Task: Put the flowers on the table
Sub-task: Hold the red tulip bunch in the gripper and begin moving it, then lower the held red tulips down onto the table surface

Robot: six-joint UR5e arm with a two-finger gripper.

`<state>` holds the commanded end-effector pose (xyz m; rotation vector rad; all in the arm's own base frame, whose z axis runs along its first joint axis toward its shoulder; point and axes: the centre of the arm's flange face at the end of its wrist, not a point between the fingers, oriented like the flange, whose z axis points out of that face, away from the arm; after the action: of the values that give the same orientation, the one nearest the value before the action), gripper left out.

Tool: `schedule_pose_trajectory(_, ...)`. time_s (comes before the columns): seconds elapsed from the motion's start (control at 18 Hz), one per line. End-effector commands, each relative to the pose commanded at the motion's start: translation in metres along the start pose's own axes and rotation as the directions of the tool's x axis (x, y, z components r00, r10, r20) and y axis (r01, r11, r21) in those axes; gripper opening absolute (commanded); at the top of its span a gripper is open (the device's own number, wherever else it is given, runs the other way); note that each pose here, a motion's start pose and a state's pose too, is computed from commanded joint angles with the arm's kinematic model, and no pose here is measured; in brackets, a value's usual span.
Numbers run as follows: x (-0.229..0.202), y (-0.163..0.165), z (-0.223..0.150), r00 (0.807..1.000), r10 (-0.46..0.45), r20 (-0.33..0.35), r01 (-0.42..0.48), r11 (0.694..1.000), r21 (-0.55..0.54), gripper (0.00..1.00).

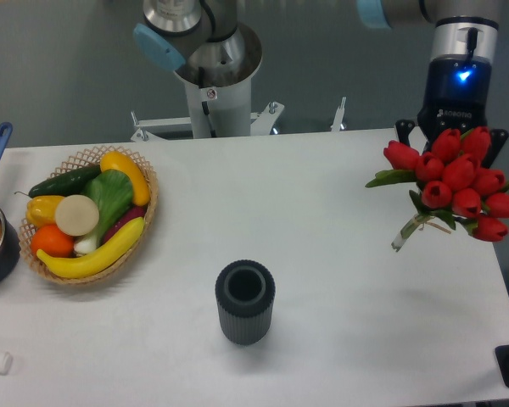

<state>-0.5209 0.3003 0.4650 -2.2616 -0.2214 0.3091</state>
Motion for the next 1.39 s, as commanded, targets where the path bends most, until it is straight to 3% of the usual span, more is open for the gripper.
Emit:
schedule_pose_trajectory(0.39,0.034,0.01,0.028,0.992,0.124,0.021,-0.117,0.973,-0.196,0.47)
schedule_pose_trajectory(0.61,0.056,0.016,0.062,0.979,0.204,0.005,-0.191,0.921,-0.339,0.47)
schedule_pose_trajectory(1.22,0.084,0.032,0.113,0.964,0.261,-0.043,-0.247,0.827,-0.505,0.47)
schedule_pose_trajectory(1.39,0.085,0.043,0.121,0.959,0.272,-0.079,-0.269,0.787,-0.556,0.47)
